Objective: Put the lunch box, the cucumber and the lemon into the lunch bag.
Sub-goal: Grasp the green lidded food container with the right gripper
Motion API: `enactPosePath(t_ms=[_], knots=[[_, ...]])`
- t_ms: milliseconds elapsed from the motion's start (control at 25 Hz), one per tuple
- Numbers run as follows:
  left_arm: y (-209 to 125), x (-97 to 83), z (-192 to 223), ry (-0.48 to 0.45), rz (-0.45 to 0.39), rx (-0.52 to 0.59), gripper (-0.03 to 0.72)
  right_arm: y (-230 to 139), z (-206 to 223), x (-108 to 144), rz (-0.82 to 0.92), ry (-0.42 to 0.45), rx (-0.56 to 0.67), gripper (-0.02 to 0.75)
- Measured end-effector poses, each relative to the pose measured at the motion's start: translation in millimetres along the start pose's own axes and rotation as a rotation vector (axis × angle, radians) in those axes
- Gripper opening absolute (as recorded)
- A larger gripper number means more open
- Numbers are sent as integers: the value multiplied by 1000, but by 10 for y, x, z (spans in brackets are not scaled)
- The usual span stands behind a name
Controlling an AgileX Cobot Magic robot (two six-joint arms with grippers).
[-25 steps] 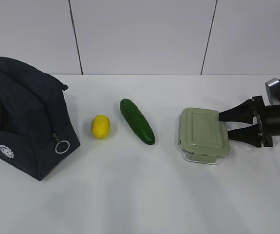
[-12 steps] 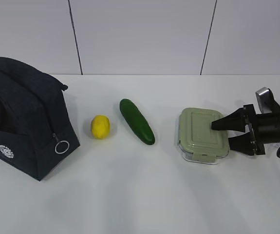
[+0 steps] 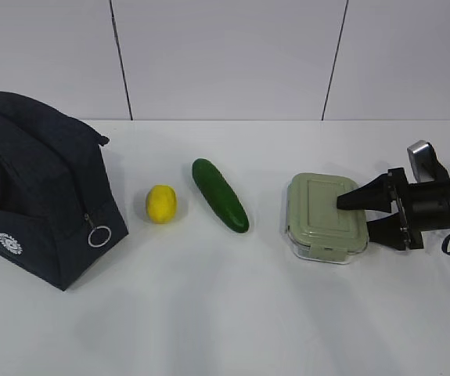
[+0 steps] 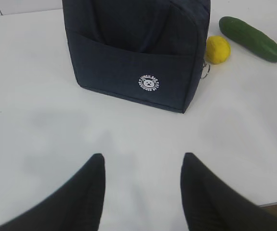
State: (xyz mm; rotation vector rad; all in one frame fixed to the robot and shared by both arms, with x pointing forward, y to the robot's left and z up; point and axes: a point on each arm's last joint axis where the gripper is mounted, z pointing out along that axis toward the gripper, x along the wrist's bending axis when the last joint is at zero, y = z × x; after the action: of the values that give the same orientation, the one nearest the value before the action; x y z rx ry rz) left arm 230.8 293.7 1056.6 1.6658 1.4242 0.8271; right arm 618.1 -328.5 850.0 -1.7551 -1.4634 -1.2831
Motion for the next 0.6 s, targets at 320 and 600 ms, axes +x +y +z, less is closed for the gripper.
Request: enactPosePath(t_ms=[320, 600], knots=[[0, 0, 0, 0, 0, 0, 372, -1, 5, 3, 8, 0, 1, 564], [0, 0, 0, 0, 0, 0, 379, -1, 5, 3, 8, 0, 1, 551]])
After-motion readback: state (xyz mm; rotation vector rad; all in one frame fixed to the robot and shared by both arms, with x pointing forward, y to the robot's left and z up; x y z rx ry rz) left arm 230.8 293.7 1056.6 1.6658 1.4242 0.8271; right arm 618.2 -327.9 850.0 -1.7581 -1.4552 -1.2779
